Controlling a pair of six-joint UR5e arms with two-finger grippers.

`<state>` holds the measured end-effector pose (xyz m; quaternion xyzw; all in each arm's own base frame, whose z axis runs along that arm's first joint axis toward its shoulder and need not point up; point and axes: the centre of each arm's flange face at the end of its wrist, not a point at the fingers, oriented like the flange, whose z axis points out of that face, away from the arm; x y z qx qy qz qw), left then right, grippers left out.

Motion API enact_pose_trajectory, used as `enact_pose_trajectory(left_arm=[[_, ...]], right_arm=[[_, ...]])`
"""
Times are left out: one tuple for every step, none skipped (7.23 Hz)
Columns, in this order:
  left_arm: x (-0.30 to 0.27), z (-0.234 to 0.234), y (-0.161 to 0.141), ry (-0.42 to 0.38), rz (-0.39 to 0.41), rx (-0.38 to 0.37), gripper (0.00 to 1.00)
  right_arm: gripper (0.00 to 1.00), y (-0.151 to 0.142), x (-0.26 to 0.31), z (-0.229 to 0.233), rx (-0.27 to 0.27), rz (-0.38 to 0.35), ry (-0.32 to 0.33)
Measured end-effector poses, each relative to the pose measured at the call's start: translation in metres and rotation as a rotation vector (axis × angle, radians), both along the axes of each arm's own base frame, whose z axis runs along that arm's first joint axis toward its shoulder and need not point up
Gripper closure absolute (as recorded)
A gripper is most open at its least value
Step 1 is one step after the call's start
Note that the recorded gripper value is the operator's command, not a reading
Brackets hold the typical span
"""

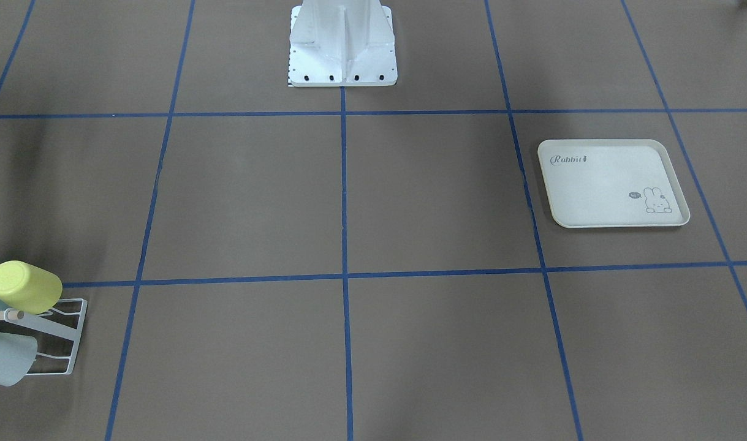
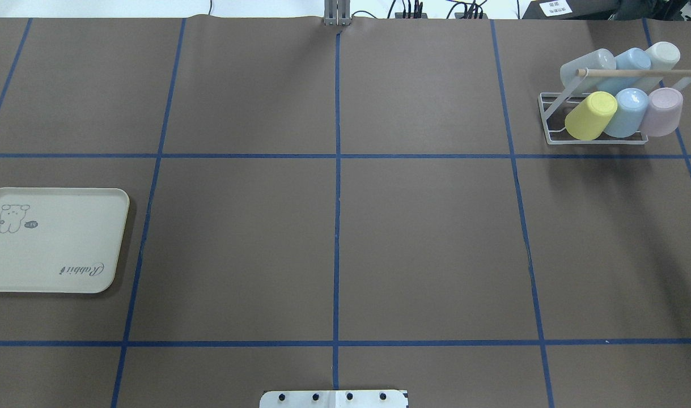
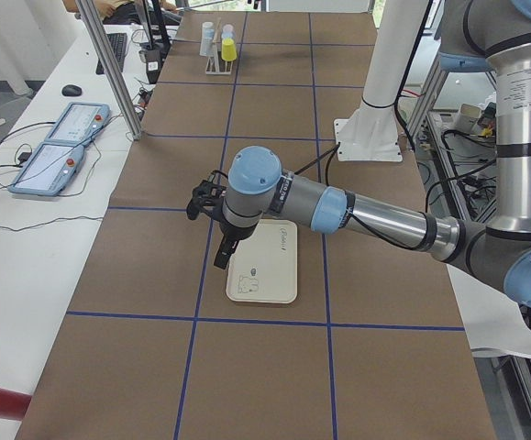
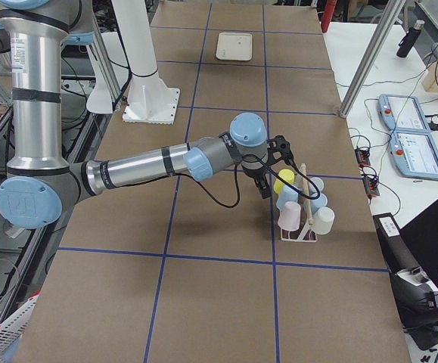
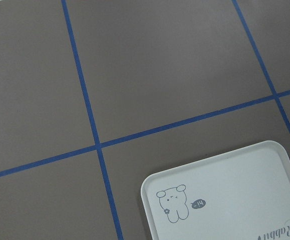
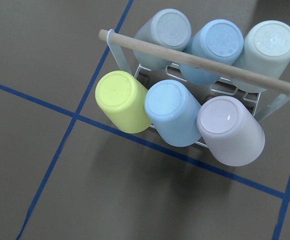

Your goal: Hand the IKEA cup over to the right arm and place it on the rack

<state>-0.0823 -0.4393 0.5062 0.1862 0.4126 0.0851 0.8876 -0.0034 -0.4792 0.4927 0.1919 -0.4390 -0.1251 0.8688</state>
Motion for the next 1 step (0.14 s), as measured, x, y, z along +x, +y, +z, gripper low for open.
enact_pose_trajectory(left_arm=[[0.0002,-0.0079,-0.0002,0.001,0.001,0.029,0.00]], right_arm=[[0.01,-0.0003,-0.0009,-0.0012,0.010,-0.002,-0.002]])
